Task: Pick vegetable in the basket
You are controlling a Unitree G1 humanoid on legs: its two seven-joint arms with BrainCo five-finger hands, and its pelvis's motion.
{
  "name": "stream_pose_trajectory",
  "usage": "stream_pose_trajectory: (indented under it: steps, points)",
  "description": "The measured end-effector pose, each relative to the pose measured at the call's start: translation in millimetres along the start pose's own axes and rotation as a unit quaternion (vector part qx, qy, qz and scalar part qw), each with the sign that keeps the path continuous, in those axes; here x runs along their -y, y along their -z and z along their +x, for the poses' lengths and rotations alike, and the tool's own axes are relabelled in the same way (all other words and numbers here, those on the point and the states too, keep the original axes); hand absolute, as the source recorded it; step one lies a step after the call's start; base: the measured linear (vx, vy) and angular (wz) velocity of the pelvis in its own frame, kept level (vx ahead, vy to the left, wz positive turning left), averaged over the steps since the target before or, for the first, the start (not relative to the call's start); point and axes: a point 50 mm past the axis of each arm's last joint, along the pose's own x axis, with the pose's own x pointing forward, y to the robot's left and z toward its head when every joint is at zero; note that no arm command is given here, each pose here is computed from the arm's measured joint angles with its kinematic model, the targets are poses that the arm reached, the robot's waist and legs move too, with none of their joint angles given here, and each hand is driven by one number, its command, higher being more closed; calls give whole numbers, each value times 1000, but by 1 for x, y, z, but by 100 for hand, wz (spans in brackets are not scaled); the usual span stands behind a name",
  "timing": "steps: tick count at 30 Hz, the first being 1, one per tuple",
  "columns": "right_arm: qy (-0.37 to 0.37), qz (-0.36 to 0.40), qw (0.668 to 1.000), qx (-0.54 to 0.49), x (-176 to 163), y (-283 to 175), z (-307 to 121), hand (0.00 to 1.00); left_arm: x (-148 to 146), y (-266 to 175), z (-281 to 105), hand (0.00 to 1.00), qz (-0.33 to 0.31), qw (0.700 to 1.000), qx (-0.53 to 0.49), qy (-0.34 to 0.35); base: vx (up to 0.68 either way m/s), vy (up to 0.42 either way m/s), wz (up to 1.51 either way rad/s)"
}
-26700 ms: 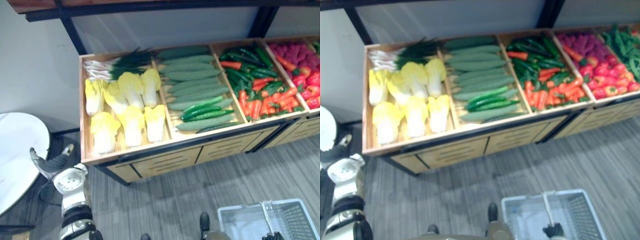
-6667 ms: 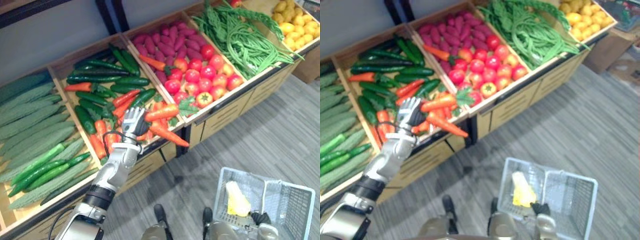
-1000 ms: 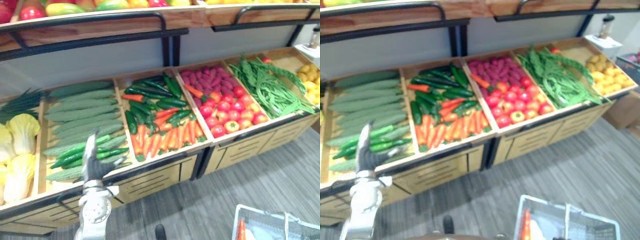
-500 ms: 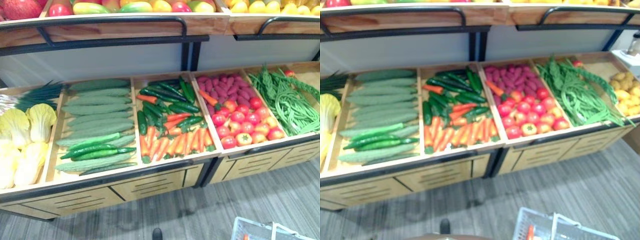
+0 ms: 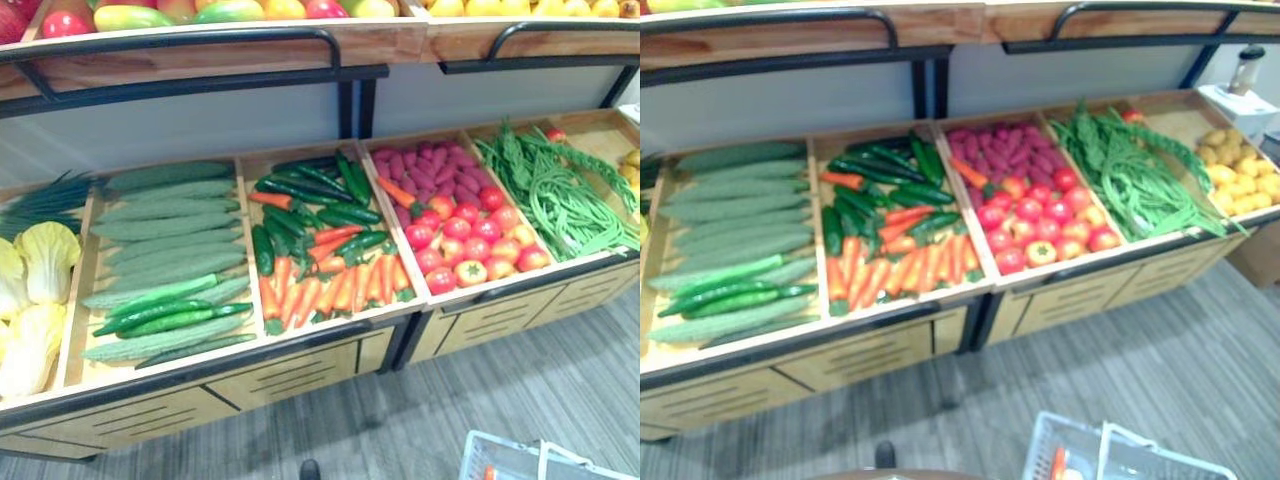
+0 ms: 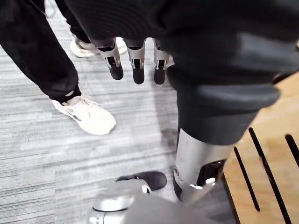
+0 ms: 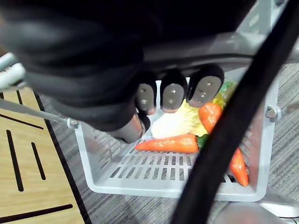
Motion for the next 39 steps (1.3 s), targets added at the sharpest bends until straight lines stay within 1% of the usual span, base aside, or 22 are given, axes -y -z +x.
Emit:
stream_pose_trajectory:
  steps: [5,10,13,15,19,22,27,28,31,36,39]
  points:
    - [-10,-14,1000,5,-6,-4,0,100,9,-16,1,0,27,999,35,27,0,0,0]
    - [-12,-14,1000,9,-7,-7,0,100,9,-15,1,0,46,998,34,33,11,29,-27]
    - [-12,-5,1000,21,-6,-12,1,100,10,-22,2,0,83,994,48,43,46,108,-55]
    - [-12,3,1000,28,-7,-16,1,100,12,-28,3,0,90,993,57,46,24,96,-84]
    - [-25,19,997,67,-18,-31,-1,100,12,-44,6,0,89,993,70,42,-32,139,-161]
    - [-34,16,996,78,-23,-37,-2,100,10,-57,6,0,89,991,96,37,-98,85,-154]
    - [-33,6,999,31,-22,-9,-4,100,12,-62,5,0,87,989,108,46,1,-29,-127]
    - [-33,10,999,18,-23,-2,-4,100,12,-64,5,0,74,990,109,47,-1,-298,-140]
    - [-12,19,1000,3,-11,0,-2,100,28,-66,1,0,62,990,111,67,-42,-347,-131]
    - [-13,14,1000,-21,-10,15,-4,100,24,-74,3,0,63,989,119,60,-52,-299,-48]
    - [-10,12,1000,-21,-8,16,-4,100,25,-77,2,0,61,989,124,59,-124,-149,-24]
